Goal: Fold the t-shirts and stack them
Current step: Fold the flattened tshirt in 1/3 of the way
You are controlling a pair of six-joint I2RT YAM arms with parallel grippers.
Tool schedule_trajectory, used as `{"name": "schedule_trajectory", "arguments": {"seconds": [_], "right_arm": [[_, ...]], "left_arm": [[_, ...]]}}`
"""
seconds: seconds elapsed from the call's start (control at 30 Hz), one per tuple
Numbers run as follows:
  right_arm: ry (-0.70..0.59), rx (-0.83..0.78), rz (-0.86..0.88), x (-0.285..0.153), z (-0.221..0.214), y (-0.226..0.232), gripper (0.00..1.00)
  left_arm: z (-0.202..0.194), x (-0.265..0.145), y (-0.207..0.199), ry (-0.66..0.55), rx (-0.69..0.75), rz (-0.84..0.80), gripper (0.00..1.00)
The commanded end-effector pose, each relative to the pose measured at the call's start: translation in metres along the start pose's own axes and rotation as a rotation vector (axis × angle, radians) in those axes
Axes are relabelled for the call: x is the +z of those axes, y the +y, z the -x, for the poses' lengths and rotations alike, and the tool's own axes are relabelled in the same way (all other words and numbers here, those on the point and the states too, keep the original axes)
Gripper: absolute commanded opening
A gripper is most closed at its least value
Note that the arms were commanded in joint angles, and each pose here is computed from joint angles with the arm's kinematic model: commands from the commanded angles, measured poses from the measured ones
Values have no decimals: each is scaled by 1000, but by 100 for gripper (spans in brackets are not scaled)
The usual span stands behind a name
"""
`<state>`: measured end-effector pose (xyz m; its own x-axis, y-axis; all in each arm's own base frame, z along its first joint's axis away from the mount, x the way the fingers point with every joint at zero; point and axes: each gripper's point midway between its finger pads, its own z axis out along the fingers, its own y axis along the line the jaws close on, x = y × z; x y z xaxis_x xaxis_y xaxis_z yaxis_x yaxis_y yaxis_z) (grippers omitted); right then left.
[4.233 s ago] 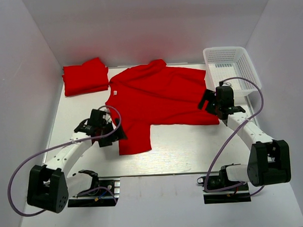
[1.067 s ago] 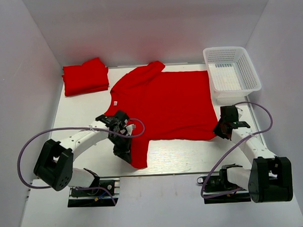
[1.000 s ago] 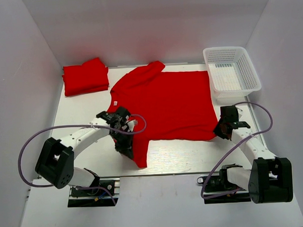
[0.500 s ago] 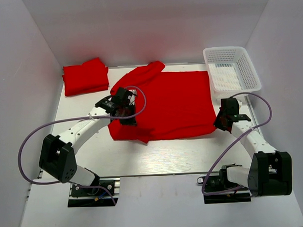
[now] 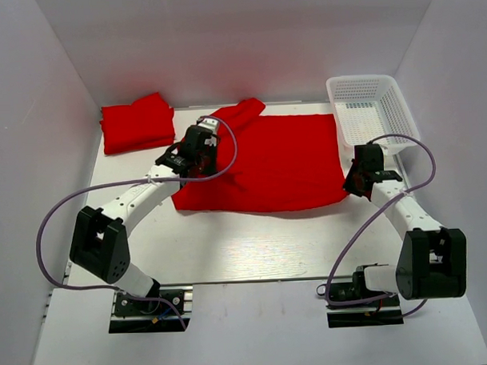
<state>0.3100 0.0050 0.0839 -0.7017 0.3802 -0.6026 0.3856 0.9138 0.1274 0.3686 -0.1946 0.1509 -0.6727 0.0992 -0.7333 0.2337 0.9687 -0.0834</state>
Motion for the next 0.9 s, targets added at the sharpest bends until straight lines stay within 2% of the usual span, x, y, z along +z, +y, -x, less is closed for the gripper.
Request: {"name": "schedule_trajectory", "arguments": {"seconds": [0.0,0.2,0.37,0.67,0.87], "right_arm": [[-61,-8,-20,-2,25,2,0],[-73,-9,-43,0,34,1,0],[-61,-17,-56,8,40,4,0],[-65,-3,-79,20,55,9,0],[-60,9,-87,30,63,15,0]], "left_arm": [[54,0,0,-161,89,4,0],[90,14,10,-229,150,37,0],[92,42,16,-233,197,27,0],[127,63,26,-301,216,39,0],[126,78,46,-275,198,71,0]]}}
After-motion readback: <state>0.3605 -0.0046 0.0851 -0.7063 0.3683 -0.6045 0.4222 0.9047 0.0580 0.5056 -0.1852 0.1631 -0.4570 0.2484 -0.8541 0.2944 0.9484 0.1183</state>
